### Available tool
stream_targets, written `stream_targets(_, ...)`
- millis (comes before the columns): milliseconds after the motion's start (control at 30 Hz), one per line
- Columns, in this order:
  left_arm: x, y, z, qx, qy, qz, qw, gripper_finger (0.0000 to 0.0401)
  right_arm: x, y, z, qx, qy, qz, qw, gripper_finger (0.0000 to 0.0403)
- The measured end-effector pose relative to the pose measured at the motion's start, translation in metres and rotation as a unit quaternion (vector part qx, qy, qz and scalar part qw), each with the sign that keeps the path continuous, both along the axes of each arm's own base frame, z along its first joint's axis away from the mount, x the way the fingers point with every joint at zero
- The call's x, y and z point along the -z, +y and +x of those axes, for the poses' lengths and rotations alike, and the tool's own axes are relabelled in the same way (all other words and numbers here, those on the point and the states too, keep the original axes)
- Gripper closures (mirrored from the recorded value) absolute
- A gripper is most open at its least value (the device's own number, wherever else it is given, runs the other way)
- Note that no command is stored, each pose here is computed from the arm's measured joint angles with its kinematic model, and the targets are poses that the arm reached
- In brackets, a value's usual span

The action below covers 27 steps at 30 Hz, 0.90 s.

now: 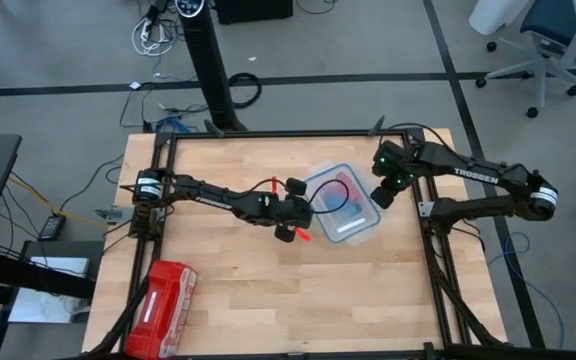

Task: Roll bandage
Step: Close the transparent container

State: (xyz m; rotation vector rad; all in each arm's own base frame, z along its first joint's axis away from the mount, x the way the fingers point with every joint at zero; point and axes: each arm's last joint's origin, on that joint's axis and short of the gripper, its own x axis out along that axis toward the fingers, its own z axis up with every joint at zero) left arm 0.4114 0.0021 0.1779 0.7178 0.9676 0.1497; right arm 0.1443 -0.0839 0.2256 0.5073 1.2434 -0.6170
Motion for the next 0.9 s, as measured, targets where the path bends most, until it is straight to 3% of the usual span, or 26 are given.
stream_targets(300,-0.004,0.000,0.004,-0.002,-0.031,0.002,1.000,0.0307,0.024,0.007,-0.005,0.007,0.003,0.057,0.998,0.0402)
stream_targets(700,-0.005,0.000,0.005,0.010,-0.028,0.017,0.999,0.0307,0.023,0.022,0.012,-0.012,-0.053,0.075,0.996,0.0402)
stream_targets(900,-0.004,0.001,0.004,0.011,-0.022,0.024,0.999,0.0307,0.022,0.034,0.021,-0.048,-0.089,0.112,0.989,0.0402)
